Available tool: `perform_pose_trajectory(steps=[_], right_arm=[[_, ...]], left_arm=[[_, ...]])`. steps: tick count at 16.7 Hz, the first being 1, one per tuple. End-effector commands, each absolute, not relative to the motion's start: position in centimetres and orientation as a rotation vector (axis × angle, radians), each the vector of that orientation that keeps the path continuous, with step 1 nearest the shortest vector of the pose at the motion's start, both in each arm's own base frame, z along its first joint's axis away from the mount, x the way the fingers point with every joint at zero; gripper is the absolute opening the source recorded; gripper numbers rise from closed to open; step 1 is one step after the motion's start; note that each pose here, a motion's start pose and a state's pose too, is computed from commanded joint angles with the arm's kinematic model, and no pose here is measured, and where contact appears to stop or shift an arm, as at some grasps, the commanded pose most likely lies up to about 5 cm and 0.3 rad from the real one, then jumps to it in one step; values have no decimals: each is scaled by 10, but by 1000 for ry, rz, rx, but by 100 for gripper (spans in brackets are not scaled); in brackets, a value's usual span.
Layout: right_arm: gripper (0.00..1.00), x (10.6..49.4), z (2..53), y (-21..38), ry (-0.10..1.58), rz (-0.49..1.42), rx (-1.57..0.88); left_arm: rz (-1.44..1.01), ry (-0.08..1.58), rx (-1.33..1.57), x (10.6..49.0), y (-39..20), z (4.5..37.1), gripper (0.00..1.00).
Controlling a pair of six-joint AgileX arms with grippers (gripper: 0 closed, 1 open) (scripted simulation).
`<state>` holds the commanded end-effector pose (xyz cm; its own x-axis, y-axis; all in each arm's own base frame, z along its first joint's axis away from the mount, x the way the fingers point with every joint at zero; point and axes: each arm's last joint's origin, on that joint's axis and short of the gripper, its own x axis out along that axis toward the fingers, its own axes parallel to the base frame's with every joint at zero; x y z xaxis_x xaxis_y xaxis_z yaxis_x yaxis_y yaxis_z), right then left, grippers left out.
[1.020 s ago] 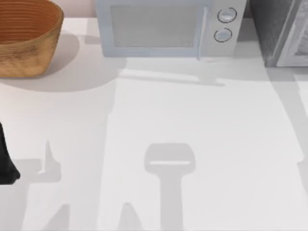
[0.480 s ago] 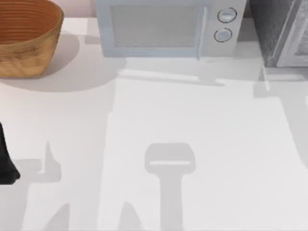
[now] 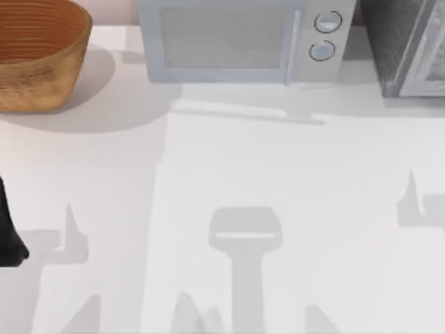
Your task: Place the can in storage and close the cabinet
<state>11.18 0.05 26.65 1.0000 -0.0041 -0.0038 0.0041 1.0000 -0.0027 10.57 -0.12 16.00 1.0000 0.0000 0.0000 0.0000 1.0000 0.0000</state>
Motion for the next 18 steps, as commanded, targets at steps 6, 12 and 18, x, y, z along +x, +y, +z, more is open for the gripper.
perform_pose_trajectory(steps=[6, 12, 18], right_arm=[[100, 105, 175, -1, 1, -1, 0], [100, 106, 160, -1, 0, 0, 0], [100, 109, 164, -4, 4, 1, 0]], left_arm=[[0, 0, 0, 106, -1, 160, 100], [0, 0, 0, 106, -1, 160, 100], [0, 0, 0, 106, -1, 160, 100]])
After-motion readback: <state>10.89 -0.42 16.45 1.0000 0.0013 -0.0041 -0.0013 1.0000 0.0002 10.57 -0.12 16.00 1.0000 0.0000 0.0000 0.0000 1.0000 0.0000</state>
